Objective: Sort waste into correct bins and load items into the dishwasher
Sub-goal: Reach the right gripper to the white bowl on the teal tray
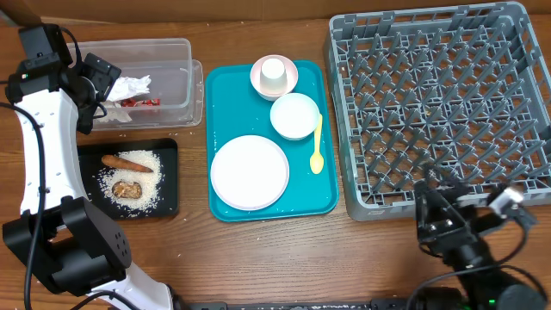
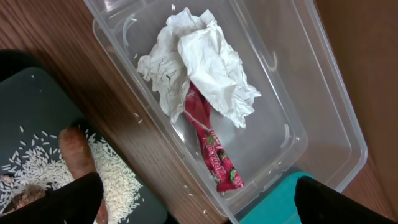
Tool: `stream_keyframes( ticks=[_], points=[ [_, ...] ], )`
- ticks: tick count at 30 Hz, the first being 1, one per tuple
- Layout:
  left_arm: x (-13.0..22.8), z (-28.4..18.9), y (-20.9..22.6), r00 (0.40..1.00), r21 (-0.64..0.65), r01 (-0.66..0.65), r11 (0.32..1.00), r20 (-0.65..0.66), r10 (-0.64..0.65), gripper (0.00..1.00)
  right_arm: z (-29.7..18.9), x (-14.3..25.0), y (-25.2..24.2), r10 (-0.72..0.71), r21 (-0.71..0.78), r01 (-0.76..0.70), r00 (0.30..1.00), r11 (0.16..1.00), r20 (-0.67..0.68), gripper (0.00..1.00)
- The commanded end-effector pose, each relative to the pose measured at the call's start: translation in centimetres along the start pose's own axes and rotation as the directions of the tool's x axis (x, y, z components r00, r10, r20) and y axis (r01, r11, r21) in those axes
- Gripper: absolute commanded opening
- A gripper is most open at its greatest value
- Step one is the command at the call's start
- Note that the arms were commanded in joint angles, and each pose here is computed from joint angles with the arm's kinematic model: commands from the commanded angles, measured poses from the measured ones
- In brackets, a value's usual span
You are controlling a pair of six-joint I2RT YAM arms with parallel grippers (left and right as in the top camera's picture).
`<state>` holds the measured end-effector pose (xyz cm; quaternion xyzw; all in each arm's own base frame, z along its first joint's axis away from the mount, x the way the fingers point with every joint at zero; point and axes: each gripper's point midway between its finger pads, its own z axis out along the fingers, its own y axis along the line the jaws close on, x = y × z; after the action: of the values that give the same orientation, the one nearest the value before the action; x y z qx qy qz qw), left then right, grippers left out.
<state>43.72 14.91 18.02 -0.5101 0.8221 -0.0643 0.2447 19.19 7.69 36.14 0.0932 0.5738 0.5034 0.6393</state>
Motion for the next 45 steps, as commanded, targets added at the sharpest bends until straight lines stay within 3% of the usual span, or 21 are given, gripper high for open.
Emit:
stream_keyframes(
  ticks=[1, 6, 8, 13, 15, 20, 22, 26, 30, 34, 37, 40, 45],
  points=[
    [-0.1, -0.1, -0.3, 1.0, 0.004, 0.006, 1.0, 0.005, -0.006, 1.0, 2.1, -1.9, 0.8, -0.267, 0.078, 0.274, 0.96, 0.959, -0.09, 1.0],
    [-0.1, -0.1, -0.3, 1.0, 0.004, 0.006, 1.0, 0.005, -0.006, 1.0, 7.0, -2.2, -0.9, -0.288, 0.155, 0.386, 0.853, 0.909, -0.435, 1.0],
    [-0.1, -0.1, -0.3, 1.0, 0.004, 0.006, 1.0, 0.005, -0.006, 1.0, 9.3, -1.4, -1.5, -0.25, 0.154, 0.414, 0.763, 0.897, -0.597, 1.0],
    [-0.1, -0.1, -0.3, 1.0, 0.004, 0.006, 1.0, 0.005, -0.006, 1.0, 12.4, 0.8, -4.5, -0.103, 0.279, 0.479, 0.628, 0.832, -0.772, 1.0],
    [-0.1, -0.1, -0.3, 1.0, 0.004, 0.006, 1.0, 0.005, -0.006, 1.0, 14.3, 4.1, -6.3, -0.037, 0.287, 0.527, 0.52, 0.8, -0.853, 1.0],
    [-0.1, -0.1, -0.3, 1.0, 0.004, 0.006, 1.0, 0.005, -0.006, 1.0, 16.7, 11.3, -9.3, 0.032, 0.241, 0.533, 0.372, 0.811, -0.928, 1.0],
    [-0.1, -0.1, -0.3, 1.0, 0.004, 0.006, 1.0, 0.005, -0.006, 1.0, 18.0, 13.2, -10.0, 0.039, 0.236, 0.512, 0.365, 0.826, -0.93, 1.0],
    [-0.1, -0.1, -0.3, 1.0, 0.004, 0.006, 1.0, 0.005, -0.006, 1.0, 21.4, 15.4, -9.8, 0.089, 0.269, 0.371, 0.437, 0.889, -0.895, 1.0],
    [-0.1, -0.1, -0.3, 1.0, 0.004, 0.006, 1.0, 0.005, -0.006, 1.0, 22.5, 17.5, -10.9, 0.084, 0.253, 0.365, 0.422, 0.896, -0.903, 1.0],
    [-0.1, -0.1, -0.3, 1.0, 0.004, 0.006, 1.0, 0.005, -0.006, 1.0, 22.4, 20.3, -14.9, 0.156, 0.357, 0.448, 0.425, 0.819, -0.891, 1.0],
    [-0.1, -0.1, -0.3, 1.0, 0.004, 0.006, 1.0, 0.005, -0.006, 1.0, 22.3, 23.0, -15.9, 0.167, 0.347, 0.463, 0.386, 0.815, -0.907, 0.99],
    [-0.1, -0.1, -0.3, 1.0, 0.004, 0.006, 1.0, 0.005, -0.006, 1.0, 22.1, 24.3, -18.0, 0.213, 0.427, 0.514, 0.424, 0.744, -0.88, 0.96],
    [-0.1, -0.1, -0.3, 1.0, 0.004, 0.006, 1.0, 0.005, -0.006, 1.0, 22.2, 26.5, -19.9, 0.216, 0.425, 0.534, 0.411, 0.731, -0.886, 0.93]
  ],
)
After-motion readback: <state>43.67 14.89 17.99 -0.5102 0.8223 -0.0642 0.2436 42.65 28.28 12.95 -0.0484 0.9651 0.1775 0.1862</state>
